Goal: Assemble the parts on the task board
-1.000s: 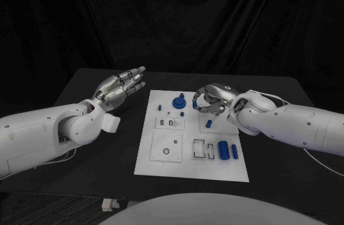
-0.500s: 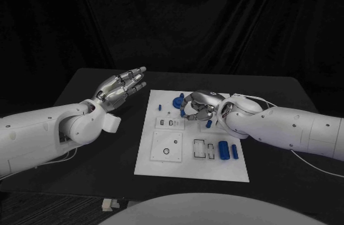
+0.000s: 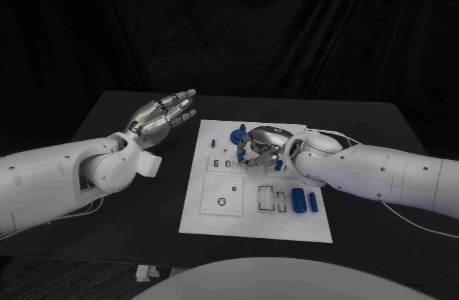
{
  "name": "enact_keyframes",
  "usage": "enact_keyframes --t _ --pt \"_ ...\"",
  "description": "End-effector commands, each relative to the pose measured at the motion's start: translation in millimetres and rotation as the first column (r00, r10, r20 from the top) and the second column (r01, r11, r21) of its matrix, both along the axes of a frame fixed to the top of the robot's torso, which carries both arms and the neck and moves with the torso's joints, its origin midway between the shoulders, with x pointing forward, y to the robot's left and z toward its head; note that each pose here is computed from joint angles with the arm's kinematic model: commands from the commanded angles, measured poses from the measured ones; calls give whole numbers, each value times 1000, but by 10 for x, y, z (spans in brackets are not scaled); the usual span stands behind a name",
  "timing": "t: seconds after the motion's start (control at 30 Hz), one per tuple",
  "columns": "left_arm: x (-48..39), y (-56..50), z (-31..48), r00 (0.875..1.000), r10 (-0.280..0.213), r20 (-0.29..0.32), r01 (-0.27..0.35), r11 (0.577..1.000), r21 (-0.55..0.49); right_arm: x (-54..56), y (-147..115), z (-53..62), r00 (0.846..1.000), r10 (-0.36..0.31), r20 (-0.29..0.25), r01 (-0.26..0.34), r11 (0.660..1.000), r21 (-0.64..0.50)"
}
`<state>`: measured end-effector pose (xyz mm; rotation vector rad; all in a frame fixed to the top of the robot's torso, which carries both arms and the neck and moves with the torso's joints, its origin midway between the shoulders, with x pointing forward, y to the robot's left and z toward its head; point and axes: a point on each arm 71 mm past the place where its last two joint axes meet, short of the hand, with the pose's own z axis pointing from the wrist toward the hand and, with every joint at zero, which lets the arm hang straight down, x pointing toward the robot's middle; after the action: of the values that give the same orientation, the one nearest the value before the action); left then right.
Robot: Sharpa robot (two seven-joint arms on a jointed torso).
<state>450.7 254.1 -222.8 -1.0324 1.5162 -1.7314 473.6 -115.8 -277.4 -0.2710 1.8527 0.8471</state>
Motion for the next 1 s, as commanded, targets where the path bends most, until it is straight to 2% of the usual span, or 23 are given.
enact_keyframes --t 0.03,1.0 --pt "-6 -20 8 1000 -12 6 12 1000 -14 -4 2 -49 999 -13 -33 12 1000 -29" --pt "-4 -32 5 1000 -17 4 17 1000 -15 -10 45 -128 998 -19 -59 16 999 -50"
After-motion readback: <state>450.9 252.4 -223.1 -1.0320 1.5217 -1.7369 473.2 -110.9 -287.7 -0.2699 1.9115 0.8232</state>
